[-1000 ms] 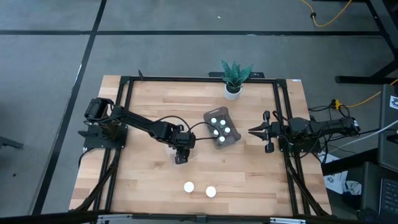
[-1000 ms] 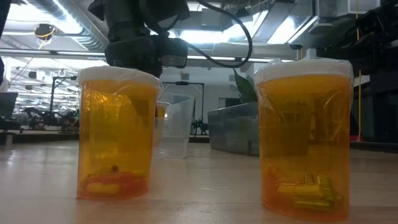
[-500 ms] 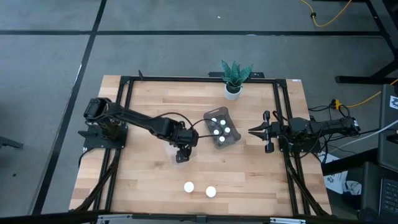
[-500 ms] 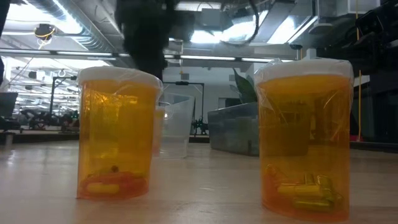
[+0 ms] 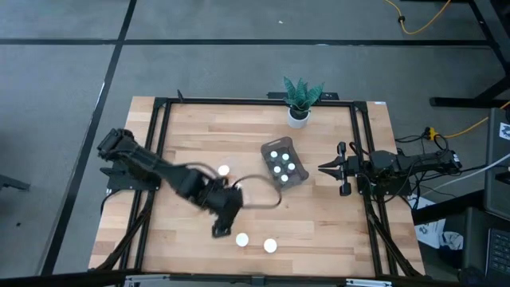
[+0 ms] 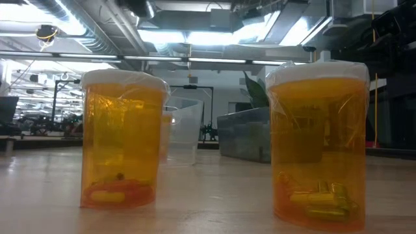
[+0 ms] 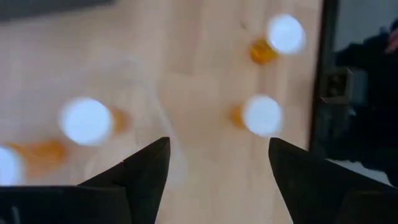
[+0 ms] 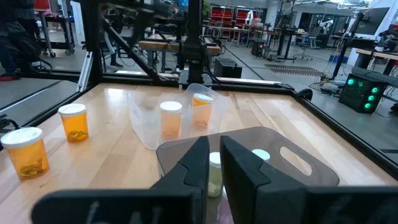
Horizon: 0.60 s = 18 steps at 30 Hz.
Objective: Pick and place medicine bottles into bin by pill shape (circle, oval)
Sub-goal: Put the large orange pill bottle into the transparent bin
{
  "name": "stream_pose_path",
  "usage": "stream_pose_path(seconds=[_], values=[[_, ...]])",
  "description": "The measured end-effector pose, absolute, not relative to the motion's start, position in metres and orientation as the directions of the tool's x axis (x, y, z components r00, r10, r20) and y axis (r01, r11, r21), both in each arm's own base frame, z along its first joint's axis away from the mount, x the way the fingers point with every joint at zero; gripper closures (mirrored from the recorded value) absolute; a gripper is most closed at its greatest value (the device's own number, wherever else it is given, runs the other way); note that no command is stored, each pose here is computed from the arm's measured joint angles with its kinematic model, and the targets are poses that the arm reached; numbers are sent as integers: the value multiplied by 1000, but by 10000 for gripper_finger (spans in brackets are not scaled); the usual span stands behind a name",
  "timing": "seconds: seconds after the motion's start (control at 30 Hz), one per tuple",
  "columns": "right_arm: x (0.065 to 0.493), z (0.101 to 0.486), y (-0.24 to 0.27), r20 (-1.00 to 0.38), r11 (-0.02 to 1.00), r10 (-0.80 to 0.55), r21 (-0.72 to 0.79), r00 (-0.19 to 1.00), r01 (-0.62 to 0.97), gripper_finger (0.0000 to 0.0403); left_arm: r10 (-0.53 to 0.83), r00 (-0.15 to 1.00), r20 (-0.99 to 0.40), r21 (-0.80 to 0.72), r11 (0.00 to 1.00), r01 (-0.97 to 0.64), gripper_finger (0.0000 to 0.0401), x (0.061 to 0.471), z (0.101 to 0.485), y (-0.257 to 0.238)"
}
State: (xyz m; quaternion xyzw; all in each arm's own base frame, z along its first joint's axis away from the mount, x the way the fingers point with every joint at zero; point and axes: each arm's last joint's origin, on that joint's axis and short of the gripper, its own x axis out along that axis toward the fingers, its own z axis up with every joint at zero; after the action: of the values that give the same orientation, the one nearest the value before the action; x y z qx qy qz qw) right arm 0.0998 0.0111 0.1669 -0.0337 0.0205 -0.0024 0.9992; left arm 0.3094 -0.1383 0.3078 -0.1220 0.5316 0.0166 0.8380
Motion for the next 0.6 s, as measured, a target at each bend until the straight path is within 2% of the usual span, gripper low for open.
stream_pose_path(seconds=[0.3, 0.5, 0.6], values=[[100, 167, 11, -41, 998, -7, -67, 999, 4, 360, -44, 346, -937, -123, 970, -211, 138, 279, 255, -203], [100, 167, 11, -41, 998, -6, -67, 999, 4, 360, -75, 362, -929, -114, 990, -88, 138, 292, 207, -241], [100, 167, 11, -41, 998, -6, -67, 999, 3, 360, -23, 345, -938, -59, 994, -94, 138, 298, 186, -245]])
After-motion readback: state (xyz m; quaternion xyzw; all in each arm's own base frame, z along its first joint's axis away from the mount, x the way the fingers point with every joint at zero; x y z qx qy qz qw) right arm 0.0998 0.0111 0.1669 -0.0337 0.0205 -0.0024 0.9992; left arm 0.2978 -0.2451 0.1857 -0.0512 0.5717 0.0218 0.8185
